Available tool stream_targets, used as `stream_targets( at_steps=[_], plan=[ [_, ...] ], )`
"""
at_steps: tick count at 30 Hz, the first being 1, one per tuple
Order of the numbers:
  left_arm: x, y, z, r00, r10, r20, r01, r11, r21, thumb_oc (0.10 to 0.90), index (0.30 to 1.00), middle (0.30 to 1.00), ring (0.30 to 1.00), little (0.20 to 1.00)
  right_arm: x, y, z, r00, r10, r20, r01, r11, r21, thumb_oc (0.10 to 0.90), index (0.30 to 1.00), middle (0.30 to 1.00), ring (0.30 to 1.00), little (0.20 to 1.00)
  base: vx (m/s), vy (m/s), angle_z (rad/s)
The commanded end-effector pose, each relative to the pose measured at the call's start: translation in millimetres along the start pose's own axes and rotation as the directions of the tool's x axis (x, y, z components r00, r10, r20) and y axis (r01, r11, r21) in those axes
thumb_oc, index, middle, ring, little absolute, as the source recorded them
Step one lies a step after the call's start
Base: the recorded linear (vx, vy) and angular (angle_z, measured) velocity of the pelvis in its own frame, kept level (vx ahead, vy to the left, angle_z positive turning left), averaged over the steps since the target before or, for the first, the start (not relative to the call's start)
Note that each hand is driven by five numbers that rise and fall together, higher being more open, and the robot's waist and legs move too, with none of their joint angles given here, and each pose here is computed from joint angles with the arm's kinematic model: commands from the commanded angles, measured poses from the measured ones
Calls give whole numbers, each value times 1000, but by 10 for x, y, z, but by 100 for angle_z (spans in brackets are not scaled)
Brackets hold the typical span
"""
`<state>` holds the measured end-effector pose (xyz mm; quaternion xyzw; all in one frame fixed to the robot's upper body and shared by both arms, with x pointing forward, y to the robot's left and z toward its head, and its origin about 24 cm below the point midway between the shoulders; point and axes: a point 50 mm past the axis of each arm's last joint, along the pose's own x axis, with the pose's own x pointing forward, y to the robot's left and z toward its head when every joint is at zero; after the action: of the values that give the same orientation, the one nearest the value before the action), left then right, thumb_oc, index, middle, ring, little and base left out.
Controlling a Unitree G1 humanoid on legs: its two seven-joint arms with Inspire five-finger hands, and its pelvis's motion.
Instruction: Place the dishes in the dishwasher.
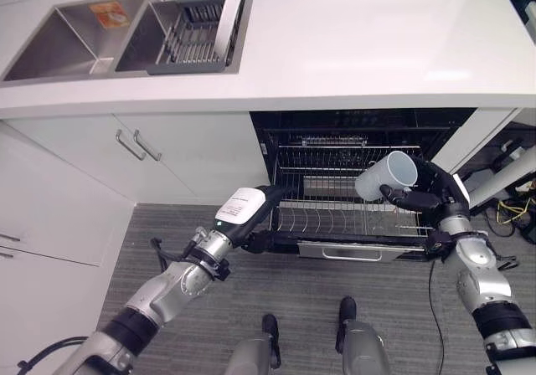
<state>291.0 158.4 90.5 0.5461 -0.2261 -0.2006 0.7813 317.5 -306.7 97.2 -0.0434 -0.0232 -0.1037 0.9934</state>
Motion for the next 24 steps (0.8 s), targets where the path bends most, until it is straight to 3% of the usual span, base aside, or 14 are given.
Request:
stream_targets(
  at_steps=[1,8,16,24],
  plan=[
    [87,285,259,980,101,169,-100,995,-15,800,900,900,900,900,116,-114,658,961,-18,277,31,999,-42,400,300,300,300,300,-115,23,7],
    [94,417,266,973,75,220,-84,996,34,800,900,900,900,900,210,-388,893,952,-120,282,145,987,-68,400,300,300,300,300,-82,-14,3],
    [109,504,278,965,79,251,-96,994,60,800,900,900,900,900,248,-472,767,976,-116,182,127,991,-51,400,300,300,300,300,-47,-23,2],
    [142,641,251,961,68,266,-97,990,99,800,900,900,900,900,275,-471,653,995,-47,84,60,986,-155,400,300,300,300,300,-31,-16,1]
  ],
)
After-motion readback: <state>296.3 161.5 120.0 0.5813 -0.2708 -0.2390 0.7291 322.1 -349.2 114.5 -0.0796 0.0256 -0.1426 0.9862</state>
